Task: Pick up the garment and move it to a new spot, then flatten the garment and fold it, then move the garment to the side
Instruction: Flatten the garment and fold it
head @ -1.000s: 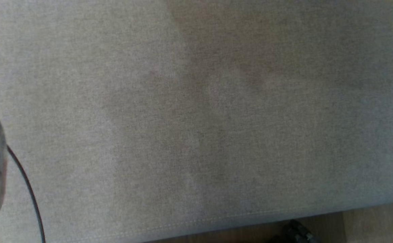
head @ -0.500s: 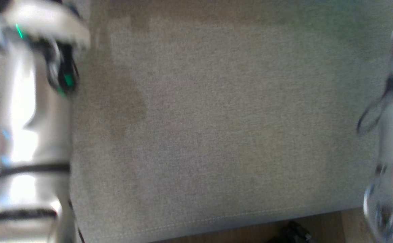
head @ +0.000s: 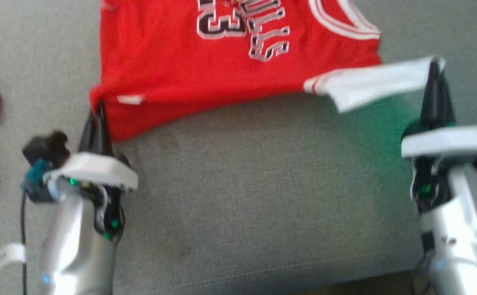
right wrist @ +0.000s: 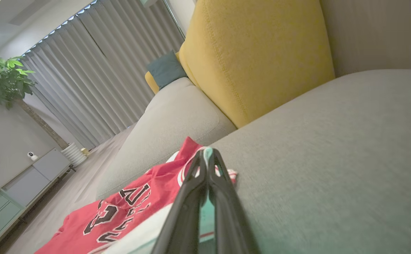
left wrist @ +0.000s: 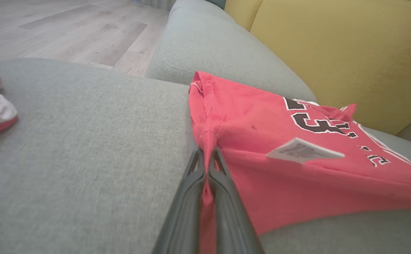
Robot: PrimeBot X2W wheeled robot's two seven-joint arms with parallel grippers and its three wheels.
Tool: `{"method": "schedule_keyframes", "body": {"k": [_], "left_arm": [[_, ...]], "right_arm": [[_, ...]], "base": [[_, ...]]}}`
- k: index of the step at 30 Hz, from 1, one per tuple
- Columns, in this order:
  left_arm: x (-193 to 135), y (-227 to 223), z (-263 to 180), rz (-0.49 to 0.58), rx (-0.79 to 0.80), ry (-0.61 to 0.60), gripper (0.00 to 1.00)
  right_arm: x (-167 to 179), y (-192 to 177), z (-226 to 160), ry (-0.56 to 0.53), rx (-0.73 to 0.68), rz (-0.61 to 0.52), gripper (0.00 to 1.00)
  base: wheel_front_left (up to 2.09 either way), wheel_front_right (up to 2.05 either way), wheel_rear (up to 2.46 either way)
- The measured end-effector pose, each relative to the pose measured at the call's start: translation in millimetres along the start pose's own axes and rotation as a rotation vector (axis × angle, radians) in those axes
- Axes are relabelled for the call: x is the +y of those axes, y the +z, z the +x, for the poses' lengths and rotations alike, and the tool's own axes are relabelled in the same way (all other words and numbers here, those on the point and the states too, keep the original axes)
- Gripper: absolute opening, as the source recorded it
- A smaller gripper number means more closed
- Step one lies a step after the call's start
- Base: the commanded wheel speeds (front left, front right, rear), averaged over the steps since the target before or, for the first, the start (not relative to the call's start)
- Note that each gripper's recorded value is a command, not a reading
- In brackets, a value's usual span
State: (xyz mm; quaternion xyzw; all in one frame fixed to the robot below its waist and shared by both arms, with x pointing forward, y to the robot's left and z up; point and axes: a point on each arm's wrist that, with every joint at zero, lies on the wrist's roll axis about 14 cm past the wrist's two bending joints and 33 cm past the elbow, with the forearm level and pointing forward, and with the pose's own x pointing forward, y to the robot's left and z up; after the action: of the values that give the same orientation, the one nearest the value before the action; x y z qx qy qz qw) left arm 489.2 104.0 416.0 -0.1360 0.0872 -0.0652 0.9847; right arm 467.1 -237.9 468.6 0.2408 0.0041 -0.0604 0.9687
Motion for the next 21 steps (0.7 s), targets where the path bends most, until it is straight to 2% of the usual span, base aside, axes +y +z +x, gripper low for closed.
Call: {"method": "schedule_keyframes", "body": {"k": [8,21], "left_arm": [[-6,-13,-53,0.002,0.043,0.002,0.00],[-7,-38,-124,0.016,0.110,0.015,0.00]], "right_arm": [[-24,-35,-66,-0.080,0.123,0.027,0.00],[-41,-61,-135,-0.145,0.218,0.071,0.00]], "base": [[0.00,0.00,0.00],[0.00,0.00,0.00]]}}
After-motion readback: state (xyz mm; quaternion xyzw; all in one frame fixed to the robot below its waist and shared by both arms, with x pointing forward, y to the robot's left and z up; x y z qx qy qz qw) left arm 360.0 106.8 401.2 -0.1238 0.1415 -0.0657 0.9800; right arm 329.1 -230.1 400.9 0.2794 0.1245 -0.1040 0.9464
